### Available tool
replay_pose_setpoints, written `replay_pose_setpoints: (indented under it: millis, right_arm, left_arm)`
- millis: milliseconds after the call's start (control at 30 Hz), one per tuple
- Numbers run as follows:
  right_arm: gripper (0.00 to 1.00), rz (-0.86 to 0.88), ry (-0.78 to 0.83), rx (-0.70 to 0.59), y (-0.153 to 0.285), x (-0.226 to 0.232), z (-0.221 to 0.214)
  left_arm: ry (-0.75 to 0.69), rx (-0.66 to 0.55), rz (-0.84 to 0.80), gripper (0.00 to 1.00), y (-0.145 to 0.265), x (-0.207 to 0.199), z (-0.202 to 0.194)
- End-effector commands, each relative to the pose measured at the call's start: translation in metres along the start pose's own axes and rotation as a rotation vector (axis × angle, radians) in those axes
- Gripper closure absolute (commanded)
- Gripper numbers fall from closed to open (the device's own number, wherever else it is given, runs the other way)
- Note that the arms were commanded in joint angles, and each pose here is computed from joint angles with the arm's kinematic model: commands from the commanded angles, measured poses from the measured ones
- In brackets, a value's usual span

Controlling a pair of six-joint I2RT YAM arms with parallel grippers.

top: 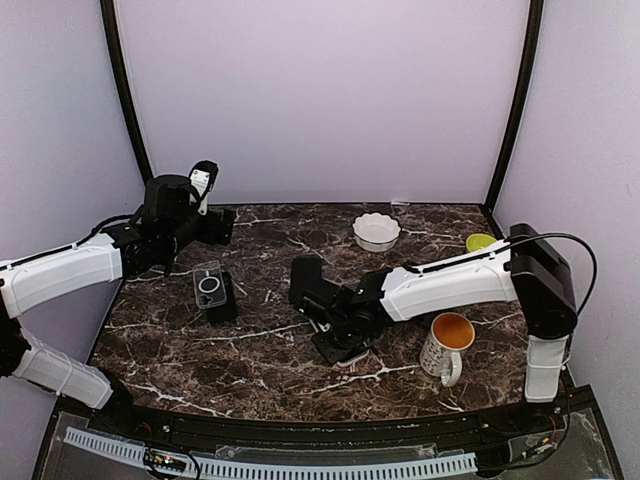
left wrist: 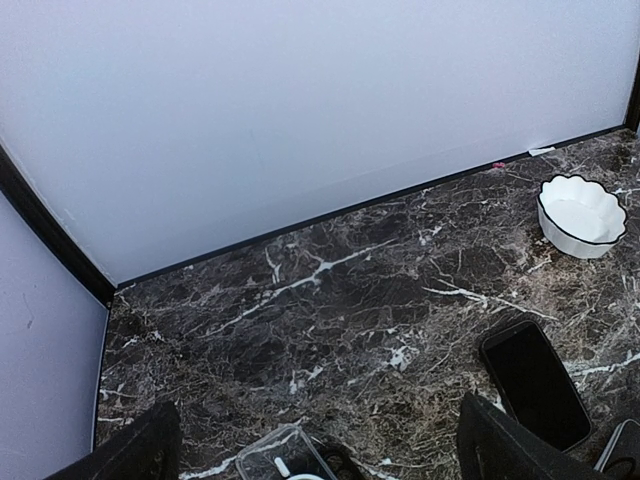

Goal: Put the phone into the phone case
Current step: Press the phone at the bottom left corner of the phone case, then press the bottom right corner of the phone case.

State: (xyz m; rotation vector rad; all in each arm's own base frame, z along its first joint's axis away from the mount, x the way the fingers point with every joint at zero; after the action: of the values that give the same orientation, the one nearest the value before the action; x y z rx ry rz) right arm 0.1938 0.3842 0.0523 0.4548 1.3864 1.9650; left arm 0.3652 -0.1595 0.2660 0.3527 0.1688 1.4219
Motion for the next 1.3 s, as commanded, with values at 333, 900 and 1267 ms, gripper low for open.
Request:
replay_pose_setpoints:
  millis: [333, 900, 1267]
  right_arm:
    - [0.92, -0.013, -0.113, 0.037, 0.022, -0.056, 0.002]
    - [0.27, -0.003, -0.136, 0.073, 0.015, -0.054, -0.006]
    - [0.02, 0.101, -0.158, 0.053, 0.002, -0.034, 0.006]
  left_arm:
    - [-0.002, -0.019, 0.002, 0.02, 0.003, 0.003, 0.004]
    - [-0.005, -0.015, -0.002, 0.02, 0.002, 0.002, 0.004]
    - [-0.006, -0.014, -0.009, 0.02, 0.003, 0.001, 0.004]
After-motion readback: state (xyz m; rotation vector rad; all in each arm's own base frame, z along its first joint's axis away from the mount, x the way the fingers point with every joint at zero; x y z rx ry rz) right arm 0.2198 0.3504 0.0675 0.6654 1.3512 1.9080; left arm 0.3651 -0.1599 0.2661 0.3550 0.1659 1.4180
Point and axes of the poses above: each gripper's point midway between its finger pads, its own y axis back along the fingers, its own x axis along the line the jaws close on, z = x × y, the point moved 2 cm from there along y, back along the fingers, and after that the axes turned 6 degrees about y, right-handed, at the moved point
